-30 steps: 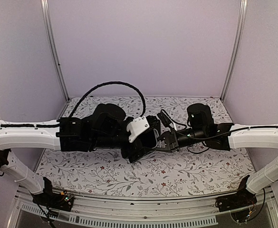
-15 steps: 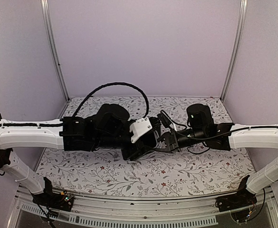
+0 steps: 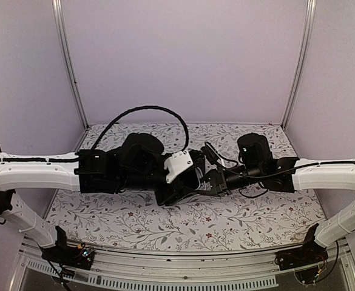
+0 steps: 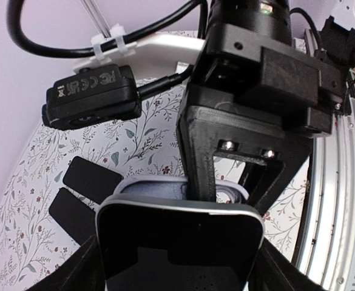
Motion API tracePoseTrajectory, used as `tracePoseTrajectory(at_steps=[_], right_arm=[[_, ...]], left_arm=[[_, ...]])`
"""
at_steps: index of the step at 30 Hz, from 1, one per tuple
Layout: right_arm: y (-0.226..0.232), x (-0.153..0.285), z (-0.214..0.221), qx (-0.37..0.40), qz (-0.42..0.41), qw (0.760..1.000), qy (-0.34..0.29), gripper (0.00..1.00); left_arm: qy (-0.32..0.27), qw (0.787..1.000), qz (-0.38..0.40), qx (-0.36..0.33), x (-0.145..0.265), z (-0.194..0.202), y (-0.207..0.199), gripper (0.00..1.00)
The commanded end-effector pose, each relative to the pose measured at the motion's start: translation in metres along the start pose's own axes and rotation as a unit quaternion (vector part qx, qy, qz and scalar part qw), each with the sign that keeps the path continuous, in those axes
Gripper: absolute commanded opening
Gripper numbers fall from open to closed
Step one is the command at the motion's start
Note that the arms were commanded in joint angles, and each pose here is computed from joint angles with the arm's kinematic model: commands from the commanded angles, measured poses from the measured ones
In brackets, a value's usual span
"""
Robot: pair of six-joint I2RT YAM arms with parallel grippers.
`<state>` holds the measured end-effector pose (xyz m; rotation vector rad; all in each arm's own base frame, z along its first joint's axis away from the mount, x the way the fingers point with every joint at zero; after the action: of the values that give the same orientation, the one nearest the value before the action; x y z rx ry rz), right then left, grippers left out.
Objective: Take the phone out of the phone case
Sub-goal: Remove the phone case from the phone.
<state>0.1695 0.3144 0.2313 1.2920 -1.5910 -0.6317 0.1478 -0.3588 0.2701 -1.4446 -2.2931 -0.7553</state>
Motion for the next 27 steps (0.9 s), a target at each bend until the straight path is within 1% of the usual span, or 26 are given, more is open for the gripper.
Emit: tracePoseTrajectory(at_steps=[1, 9, 14, 17, 19, 21, 25, 27], right_arm=[[-0.006, 0.009, -0.012, -0.006, 0.039, 0.998, -0.056, 0.00], [-0.015, 0.013, -0.010, -0.021, 0.069, 0.995, -0.069, 0.00], [-0.020, 0.017, -0.011, -0.024, 0.096, 0.991, -0.088, 0.00], [-0.022, 0.022, -0.011, -0.024, 0.110, 0.988, -0.105, 0.00], [-0.022, 0.029, -0.013, -0.022, 0.122, 0.984, -0.128, 0.00], [-0.023, 0.036, -0.013, -0.022, 0.135, 0.979, -0.149, 0.00], [-0.021, 0.058, -0.017, -0.023, 0.148, 0.968, -0.203, 0.00], [-0.023, 0.069, -0.014, -0.028, 0.163, 0.962, -0.219, 0.00]], left_arm=[[-0.093, 0.994, -0.002, 0.048, 0.029, -0.029, 0.005, 0.35], [-0.127, 0.989, -0.009, 0.071, 0.049, -0.029, 0.009, 0.34], [-0.146, 0.983, -0.041, 0.106, 0.057, -0.027, 0.018, 0.33], [-0.151, 0.975, -0.073, 0.148, 0.060, -0.024, 0.030, 0.34], [-0.148, 0.968, -0.097, 0.181, 0.062, -0.020, 0.042, 0.34], [-0.136, 0.959, -0.122, 0.218, 0.062, -0.014, 0.056, 0.34], [-0.103, 0.940, -0.144, 0.293, 0.057, 0.002, 0.088, 0.34], [-0.082, 0.928, -0.162, 0.326, 0.051, 0.013, 0.104, 0.35]])
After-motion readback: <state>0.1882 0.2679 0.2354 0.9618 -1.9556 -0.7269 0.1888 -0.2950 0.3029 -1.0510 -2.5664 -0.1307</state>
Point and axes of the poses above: each gripper's point midway between its finger pads, its own x axis back along the fingers, its own y axis along the line the jaws close on, z = x × y, the point moved 7 cm from there along x, back along the fingers, and after that the axes turned 1 degree about -x, right-handed, at the moved point
